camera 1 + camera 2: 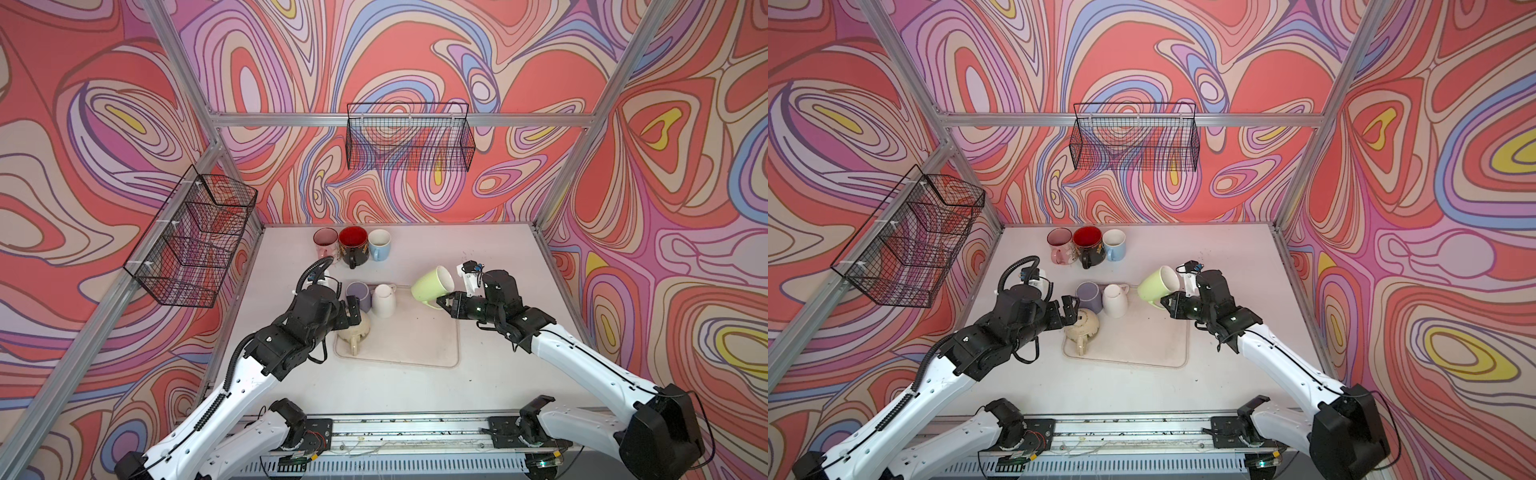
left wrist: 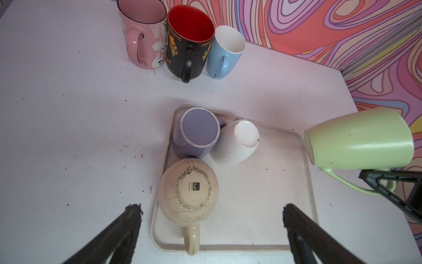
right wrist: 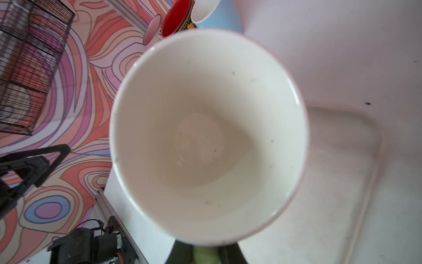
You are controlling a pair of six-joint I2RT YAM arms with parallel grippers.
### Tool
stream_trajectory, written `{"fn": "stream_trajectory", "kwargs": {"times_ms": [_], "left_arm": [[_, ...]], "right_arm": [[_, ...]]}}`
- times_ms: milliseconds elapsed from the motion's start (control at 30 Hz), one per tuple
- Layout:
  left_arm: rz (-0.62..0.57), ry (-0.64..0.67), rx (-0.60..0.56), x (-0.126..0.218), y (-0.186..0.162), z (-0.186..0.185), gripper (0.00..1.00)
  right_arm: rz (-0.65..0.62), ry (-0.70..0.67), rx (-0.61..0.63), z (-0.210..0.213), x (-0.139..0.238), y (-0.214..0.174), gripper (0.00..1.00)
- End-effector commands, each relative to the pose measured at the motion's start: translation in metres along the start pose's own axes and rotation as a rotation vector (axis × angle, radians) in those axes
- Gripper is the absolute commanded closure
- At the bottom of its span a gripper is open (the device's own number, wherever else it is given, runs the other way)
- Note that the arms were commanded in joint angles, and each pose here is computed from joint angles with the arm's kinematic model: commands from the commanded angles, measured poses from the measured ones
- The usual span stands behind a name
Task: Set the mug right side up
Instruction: 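Open the left gripper and draw it back while the right holds the mug, then carry the light green mug upright toward the light blue mug with the right gripper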
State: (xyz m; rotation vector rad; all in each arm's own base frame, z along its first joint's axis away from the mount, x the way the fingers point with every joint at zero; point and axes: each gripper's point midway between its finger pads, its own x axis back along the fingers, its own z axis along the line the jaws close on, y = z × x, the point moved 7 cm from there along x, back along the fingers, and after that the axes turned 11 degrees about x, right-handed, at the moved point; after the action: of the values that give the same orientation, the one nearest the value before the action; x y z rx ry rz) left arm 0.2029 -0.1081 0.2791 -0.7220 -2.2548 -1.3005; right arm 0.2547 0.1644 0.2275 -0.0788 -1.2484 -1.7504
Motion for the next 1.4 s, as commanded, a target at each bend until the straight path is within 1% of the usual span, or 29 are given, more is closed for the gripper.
{"fn": "stream_trajectory", "kwargs": {"times_ms": [0,233,433,567,700,900,1133,1167,1367], "left_arm": [[0.053,0.067,-0.060,0.010,-0.002,0.008,0.00],[0.008,0.034,-0.128,0.029,0.006,0.008,0.00],[0.069,0.022,-0.184,0.031,0.000,0.008,0.00],[0.079,0.000,-0.215,0.030,-0.003,0.008,0.00],[0.065,-0.041,-0.215,0.031,-0.007,0.009,0.00],[0.086,-0.081,-0.226,0.033,-0.014,0.010,0.00],[0.088,-0.051,-0.243,0.031,-0.015,0.014,0.00],[0.089,-0.051,-0.244,0.031,-0.015,0.014,0.00],[0.098,-0.036,-0.250,0.029,-0.015,0.015,0.00]], "right_arm": [[-0.074,-0.061,0.119,0.006,0.012,0.028,1.00],[-0.034,-0.165,0.163,-0.003,0.003,0.040,1.00],[-0.001,-0.242,0.195,-0.011,-0.012,0.054,1.00],[0.009,-0.279,0.213,-0.015,-0.024,0.065,1.00],[0.033,-0.300,0.230,-0.019,-0.040,0.076,1.00],[0.077,-0.349,0.238,-0.028,-0.069,0.093,1.00],[0.077,-0.427,0.215,-0.035,-0.092,0.118,1.00],[0.102,-0.444,0.209,-0.041,-0.103,0.114,1.00],[0.126,-0.517,0.202,-0.046,-0.127,0.124,1.00]]}}
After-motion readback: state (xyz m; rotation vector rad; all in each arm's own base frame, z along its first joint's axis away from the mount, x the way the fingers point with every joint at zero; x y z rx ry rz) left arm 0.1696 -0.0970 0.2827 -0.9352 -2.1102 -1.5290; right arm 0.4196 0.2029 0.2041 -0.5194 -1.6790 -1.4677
